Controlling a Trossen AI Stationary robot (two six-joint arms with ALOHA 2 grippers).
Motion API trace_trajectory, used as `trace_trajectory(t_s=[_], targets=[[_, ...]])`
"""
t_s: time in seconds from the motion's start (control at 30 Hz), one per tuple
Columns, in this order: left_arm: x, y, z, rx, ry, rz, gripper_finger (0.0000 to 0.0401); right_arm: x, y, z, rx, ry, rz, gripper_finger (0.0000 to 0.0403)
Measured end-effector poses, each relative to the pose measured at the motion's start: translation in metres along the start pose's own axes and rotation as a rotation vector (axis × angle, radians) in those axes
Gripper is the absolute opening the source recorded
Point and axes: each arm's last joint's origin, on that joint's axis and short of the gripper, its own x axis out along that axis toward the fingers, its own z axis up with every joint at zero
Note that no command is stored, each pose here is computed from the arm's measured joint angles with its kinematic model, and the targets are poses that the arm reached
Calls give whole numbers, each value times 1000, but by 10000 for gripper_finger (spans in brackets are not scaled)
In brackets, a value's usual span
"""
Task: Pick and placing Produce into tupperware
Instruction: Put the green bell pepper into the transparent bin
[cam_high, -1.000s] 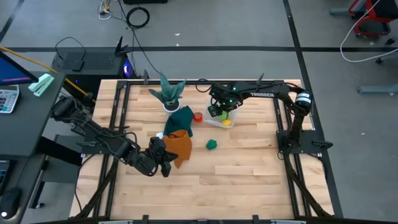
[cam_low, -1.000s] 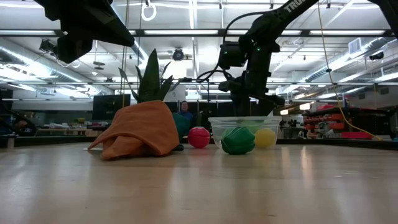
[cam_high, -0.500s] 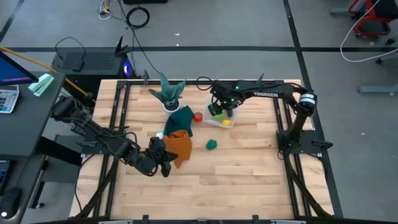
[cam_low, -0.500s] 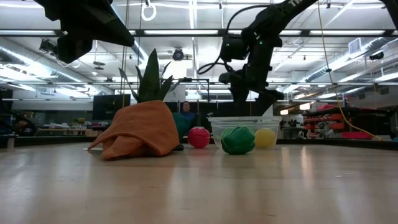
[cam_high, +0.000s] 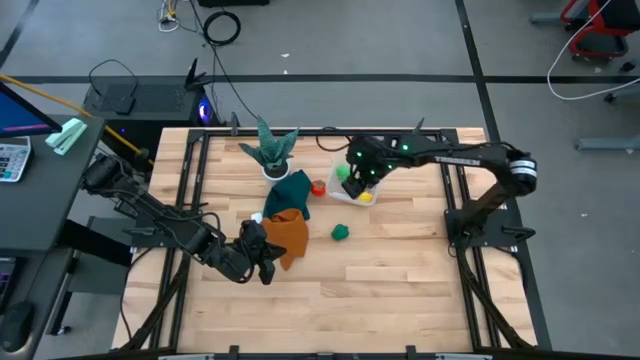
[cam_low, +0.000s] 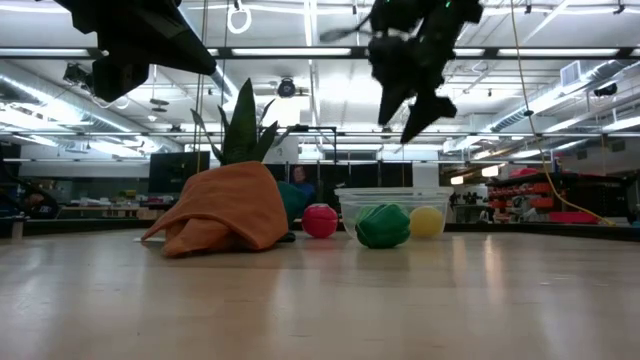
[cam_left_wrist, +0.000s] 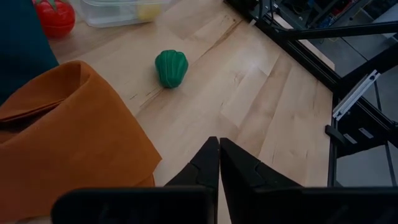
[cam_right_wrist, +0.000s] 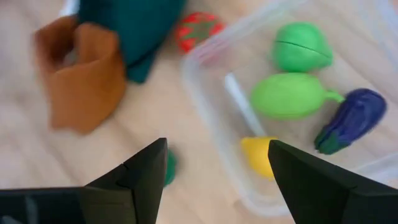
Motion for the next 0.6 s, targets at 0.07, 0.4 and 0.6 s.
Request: trace_trajectory(t_s=[0.07,0.4,0.6], targets=[[0,0,0,3,0,0,13,-11,9,-8,-55,-7,24,239],[0,0,0,8,16,-9,23,-43,57,-73,-521,98,101,236],[0,0,-1,8,16,-10,19,-44,81,-111,-833,125,22,237]])
